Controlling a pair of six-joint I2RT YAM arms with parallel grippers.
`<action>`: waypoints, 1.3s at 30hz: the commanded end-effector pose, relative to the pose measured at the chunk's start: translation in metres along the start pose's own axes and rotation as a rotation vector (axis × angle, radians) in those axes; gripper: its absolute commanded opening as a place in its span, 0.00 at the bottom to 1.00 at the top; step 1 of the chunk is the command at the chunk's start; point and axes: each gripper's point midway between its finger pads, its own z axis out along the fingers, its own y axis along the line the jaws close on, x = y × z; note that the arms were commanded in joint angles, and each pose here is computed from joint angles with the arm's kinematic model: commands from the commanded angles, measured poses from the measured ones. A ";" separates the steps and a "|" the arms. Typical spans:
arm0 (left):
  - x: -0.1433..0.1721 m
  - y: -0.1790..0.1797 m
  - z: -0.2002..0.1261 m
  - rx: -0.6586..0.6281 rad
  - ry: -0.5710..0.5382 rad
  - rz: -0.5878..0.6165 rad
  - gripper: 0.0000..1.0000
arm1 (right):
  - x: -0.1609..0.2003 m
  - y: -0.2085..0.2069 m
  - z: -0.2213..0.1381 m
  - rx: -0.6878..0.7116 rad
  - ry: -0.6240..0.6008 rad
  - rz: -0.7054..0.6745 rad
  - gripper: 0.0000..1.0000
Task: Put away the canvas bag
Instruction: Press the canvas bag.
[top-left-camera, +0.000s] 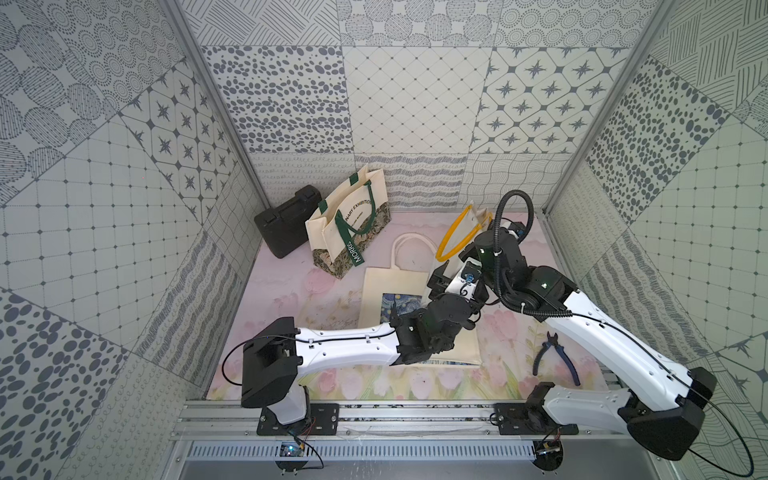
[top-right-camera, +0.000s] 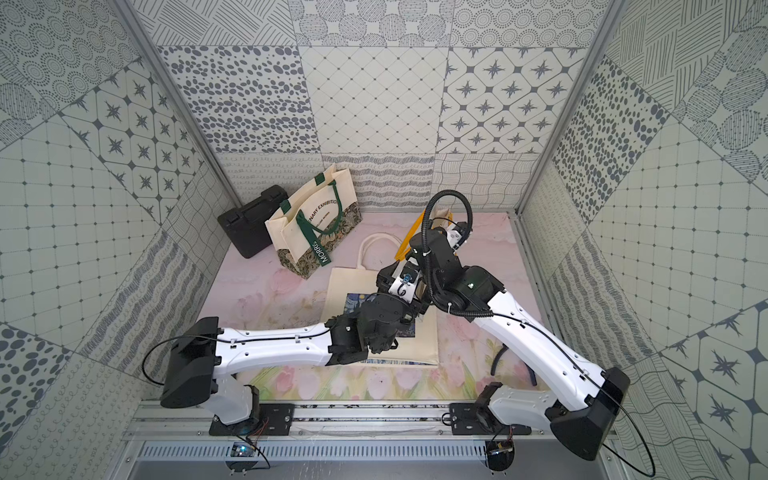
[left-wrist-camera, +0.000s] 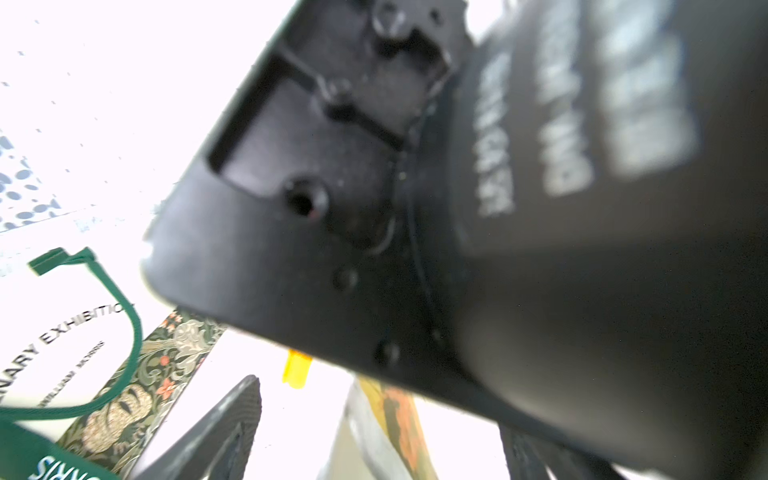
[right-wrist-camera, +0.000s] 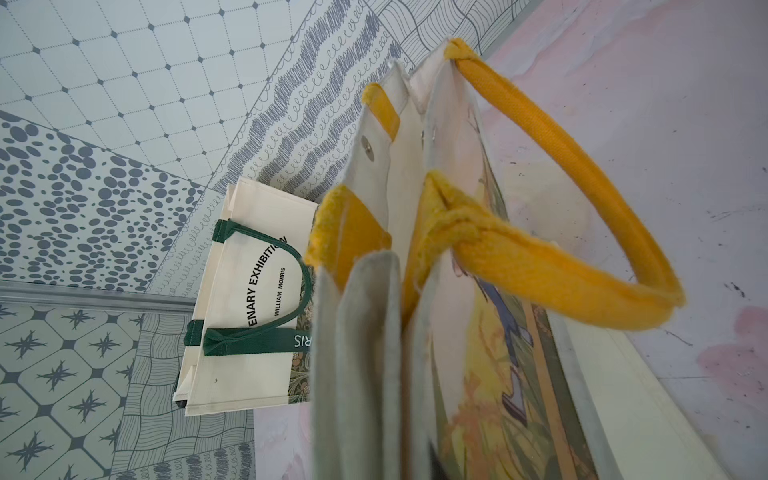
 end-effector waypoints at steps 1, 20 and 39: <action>0.021 0.015 0.001 -0.113 0.062 0.195 0.87 | -0.024 0.056 -0.038 -0.229 -0.027 0.118 0.00; 0.049 0.005 -0.023 0.093 0.073 0.091 0.34 | -0.064 0.056 -0.053 -0.257 -0.109 0.151 0.00; 0.064 0.011 -0.025 0.068 0.118 0.106 0.39 | -0.066 0.057 -0.065 -0.284 -0.069 0.181 0.00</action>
